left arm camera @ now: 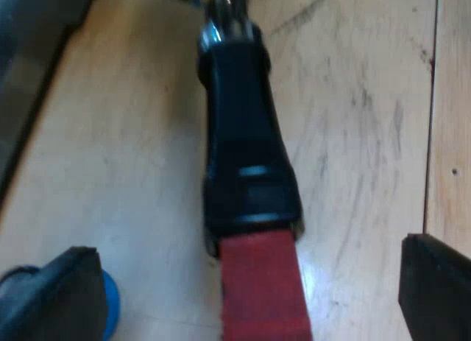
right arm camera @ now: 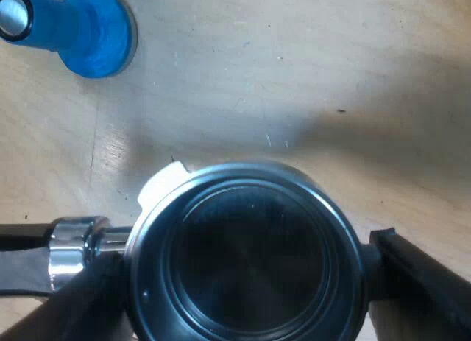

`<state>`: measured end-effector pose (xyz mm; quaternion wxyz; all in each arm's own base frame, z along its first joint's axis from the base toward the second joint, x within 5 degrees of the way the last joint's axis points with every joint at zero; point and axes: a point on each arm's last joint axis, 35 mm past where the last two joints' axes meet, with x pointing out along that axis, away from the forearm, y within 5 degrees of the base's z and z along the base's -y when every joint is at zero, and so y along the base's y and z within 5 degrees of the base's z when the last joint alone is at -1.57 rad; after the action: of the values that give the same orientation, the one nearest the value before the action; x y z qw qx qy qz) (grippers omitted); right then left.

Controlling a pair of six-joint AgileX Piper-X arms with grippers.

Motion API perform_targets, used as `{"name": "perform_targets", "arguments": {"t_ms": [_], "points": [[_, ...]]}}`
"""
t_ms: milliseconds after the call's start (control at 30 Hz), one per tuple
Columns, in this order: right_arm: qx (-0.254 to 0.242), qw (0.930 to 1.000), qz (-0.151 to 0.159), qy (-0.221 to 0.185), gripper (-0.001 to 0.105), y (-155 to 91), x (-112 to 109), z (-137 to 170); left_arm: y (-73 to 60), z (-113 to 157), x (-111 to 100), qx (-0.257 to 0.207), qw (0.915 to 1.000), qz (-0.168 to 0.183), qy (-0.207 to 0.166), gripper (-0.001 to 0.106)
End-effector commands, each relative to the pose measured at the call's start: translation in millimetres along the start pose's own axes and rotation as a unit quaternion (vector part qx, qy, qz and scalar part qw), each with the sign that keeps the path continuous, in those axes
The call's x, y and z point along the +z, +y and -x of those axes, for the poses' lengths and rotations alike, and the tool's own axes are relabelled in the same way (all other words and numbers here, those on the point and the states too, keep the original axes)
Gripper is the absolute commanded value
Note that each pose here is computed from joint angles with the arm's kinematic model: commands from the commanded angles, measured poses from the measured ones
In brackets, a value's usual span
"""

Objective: Put the handle in the coffee machine

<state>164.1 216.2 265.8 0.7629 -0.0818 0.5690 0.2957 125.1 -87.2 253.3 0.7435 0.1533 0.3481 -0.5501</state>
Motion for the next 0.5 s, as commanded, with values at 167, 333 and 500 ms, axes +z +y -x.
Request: {"name": "perform_targets", "arguments": {"t_ms": [167,333,500], "points": [[0.016,0.9998,-0.002,-0.007,0.000,2.3,1.0,6.6,1.4,-15.7,-17.6,-0.005,0.9999,-0.010,0.002,0.082],[0.023,0.9997,-0.003,-0.005,0.000,2.7,0.9,6.6,3.0,-17.7,-17.4,0.000,0.9998,-0.018,-0.008,0.082],[0.023,0.9997,-0.003,-0.006,0.000,2.8,1.2,6.7,4.5,-17.6,-14.3,0.006,0.9994,-0.028,-0.020,0.082]]}}
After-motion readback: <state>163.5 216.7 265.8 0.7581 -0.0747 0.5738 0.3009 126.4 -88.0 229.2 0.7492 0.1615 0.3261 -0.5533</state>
